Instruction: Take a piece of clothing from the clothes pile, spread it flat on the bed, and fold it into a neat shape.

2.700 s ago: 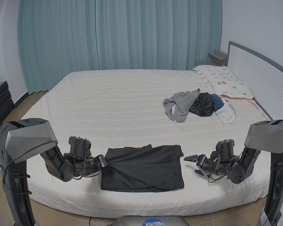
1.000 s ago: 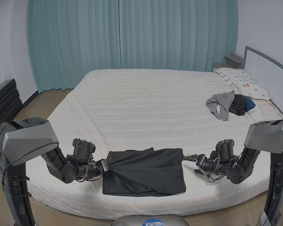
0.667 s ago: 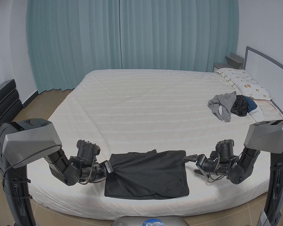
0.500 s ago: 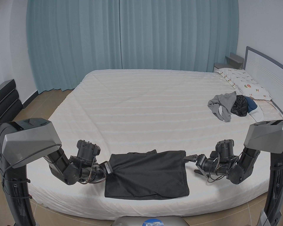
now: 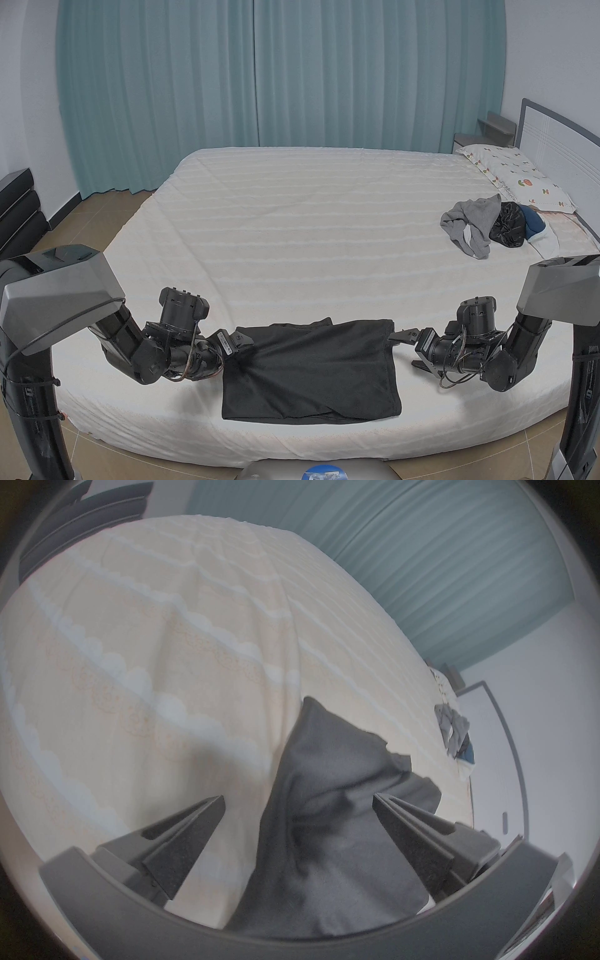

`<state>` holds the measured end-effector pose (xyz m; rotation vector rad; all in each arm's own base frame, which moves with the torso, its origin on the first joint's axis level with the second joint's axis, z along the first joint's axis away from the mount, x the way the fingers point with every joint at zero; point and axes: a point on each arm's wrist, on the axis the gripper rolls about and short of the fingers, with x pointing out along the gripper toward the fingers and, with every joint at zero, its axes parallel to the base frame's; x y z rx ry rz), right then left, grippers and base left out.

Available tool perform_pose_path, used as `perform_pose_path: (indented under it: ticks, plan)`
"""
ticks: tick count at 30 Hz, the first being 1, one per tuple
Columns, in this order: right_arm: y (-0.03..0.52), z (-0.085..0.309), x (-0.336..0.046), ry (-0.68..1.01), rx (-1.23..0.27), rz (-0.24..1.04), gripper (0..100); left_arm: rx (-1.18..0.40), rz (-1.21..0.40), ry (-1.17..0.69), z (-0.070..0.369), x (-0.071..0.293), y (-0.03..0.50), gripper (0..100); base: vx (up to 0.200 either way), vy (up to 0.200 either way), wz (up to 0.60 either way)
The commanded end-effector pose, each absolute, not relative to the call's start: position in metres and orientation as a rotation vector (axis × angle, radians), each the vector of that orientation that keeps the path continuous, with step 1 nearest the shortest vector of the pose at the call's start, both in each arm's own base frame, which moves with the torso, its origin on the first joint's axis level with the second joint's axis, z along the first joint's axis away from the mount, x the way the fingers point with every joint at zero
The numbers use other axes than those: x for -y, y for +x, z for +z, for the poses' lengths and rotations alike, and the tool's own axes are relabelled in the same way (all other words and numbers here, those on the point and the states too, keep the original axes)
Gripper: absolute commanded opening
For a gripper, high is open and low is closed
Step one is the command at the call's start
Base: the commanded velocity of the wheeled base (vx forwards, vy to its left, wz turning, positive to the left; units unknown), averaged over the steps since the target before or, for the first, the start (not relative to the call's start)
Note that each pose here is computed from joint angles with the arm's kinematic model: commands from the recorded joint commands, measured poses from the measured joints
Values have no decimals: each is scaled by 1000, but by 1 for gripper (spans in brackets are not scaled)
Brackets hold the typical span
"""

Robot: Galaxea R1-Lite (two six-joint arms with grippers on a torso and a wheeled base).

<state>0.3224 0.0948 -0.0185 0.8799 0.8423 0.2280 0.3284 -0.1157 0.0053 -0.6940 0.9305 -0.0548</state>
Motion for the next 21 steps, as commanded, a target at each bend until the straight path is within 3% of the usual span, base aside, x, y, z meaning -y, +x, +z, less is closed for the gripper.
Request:
perform_pose_path:
  ticks: [1,14,21]
  plan:
    - [321,-20,-96,879,-850,229,100,-912,-40,-720,8,107,335,100,0,0,0]
    - [322,-21,-99,876,-844,231,100,-941,-64,-831,13,75,331,100,0,0,0]
    - [319,-14,-95,940,-840,198,100,-880,-23,-985,44,71,318,100,0,0,0]
